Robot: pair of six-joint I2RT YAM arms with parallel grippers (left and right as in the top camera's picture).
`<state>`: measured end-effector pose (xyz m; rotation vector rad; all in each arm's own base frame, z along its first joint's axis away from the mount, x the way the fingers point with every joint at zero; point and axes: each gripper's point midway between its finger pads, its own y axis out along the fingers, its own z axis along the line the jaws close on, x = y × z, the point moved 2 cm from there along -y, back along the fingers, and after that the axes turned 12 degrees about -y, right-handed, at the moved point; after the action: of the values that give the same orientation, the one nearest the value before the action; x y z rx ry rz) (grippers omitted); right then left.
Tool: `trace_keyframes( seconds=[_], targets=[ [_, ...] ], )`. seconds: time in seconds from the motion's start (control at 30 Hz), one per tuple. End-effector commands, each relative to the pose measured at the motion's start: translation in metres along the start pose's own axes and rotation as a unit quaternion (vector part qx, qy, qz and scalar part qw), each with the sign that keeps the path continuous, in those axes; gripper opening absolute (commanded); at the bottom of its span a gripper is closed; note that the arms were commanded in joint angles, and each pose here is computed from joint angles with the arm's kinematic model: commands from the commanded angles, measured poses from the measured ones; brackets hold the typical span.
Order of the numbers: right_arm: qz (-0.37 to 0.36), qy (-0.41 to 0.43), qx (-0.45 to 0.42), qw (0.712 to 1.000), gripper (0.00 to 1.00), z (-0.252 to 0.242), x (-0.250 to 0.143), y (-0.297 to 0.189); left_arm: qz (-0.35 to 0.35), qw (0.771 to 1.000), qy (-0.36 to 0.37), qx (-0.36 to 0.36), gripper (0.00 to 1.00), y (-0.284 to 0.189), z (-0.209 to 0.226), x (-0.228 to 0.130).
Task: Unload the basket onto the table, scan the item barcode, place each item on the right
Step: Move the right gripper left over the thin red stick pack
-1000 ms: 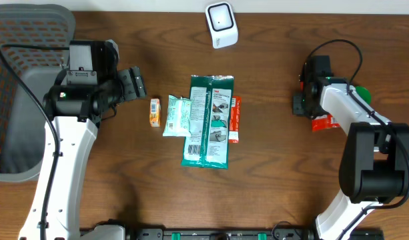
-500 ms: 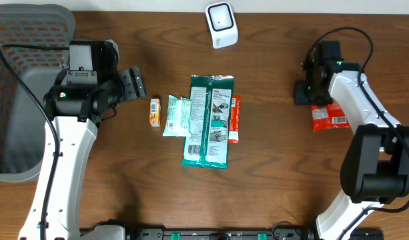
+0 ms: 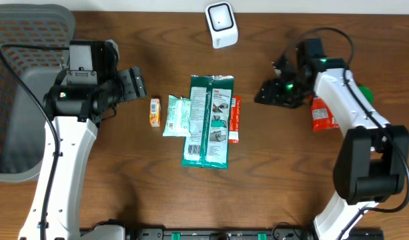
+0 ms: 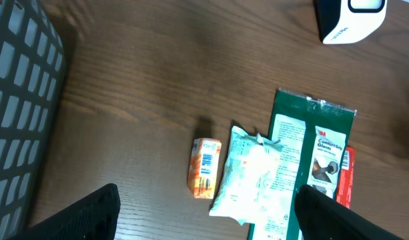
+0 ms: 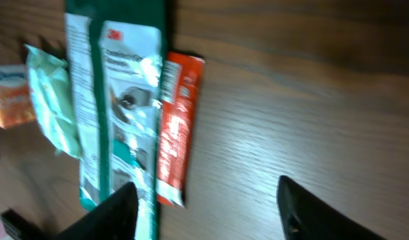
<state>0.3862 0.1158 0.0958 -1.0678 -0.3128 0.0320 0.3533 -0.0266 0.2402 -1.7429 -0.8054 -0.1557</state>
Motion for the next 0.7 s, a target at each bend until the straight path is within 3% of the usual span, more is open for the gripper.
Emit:
trace_keyframes(
  seconds=[0.0,0.37,0.67],
  targets=[
    [-0.004,0.023,-0.019,1.0,0.59,0.02,0.001,0.011,-0.002,1.0,0.006,0.007,0.84,0.0,0.003,0.001],
    [-0.02,-0.027,-0.193,0.981,0.51,0.048,-0.015,0.06,-0.002,1.0,0.006,0.007,0.84,0.0,0.003,0.001],
    [-0.02,-0.071,-0.262,0.962,0.4,0.055,-0.044,0.085,-0.002,1.0,0.006,0.007,0.84,0.0,0.003,0.001]
  ],
)
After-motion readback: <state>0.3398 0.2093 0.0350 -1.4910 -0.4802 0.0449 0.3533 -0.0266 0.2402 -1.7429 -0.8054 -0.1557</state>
